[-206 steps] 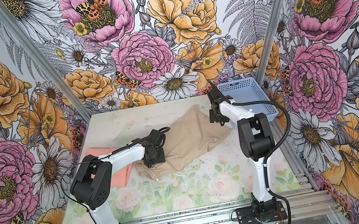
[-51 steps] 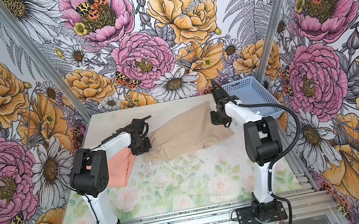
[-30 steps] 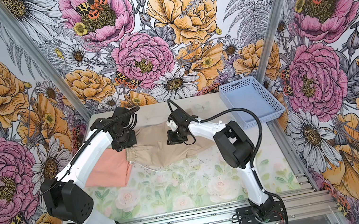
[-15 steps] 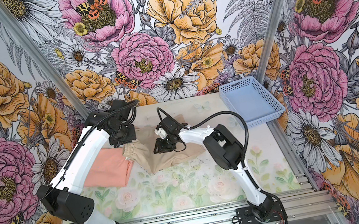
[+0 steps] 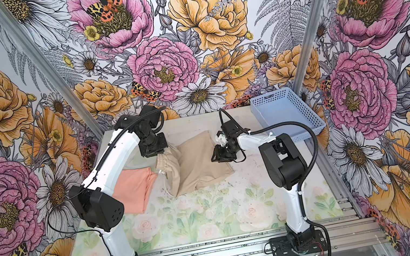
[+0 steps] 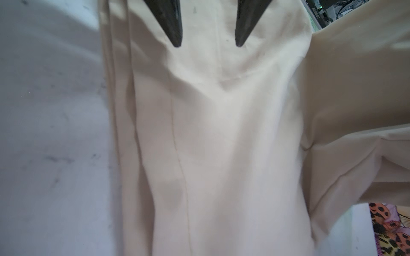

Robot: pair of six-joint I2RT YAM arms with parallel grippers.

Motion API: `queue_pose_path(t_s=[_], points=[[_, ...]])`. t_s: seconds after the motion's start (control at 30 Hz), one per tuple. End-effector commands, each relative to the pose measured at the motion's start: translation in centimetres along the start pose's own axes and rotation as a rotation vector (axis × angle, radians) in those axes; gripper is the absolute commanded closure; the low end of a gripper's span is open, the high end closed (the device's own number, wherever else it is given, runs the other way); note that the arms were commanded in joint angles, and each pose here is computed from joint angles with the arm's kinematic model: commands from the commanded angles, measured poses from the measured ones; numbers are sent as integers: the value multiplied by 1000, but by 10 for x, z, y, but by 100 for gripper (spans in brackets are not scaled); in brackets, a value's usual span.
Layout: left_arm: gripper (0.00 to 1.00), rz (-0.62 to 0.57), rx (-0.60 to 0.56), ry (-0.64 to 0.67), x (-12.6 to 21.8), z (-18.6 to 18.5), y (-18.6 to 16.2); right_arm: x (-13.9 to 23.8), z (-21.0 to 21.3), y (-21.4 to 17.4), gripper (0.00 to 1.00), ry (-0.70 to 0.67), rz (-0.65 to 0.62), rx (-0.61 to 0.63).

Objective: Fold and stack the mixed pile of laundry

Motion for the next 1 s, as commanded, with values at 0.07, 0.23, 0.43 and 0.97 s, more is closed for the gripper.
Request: queue_pose_path(t_s=[0.07,0.23,0.43,0.97], points=[[100,-21,58,-102,7,-38,4,-12,-11,-7,58,-32,32,20],[100,-20,64,-131,-4,-70,6,-19,-18,-14,58,-43,58,11],[100,14,35,-139,-30,-104,-3,-23,-23,-17,58,-55,70,7],[12,-27,-24,-193,-36,-145,-9,65,-28,-11,55,-175,-159,-45]])
Point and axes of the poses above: each gripper's point midway between its finger pads, its own x axis back along the fingers, its own z axis along the line the jaws close on, y = z × x, the point moved 6 cm from there along x, back along the fingers
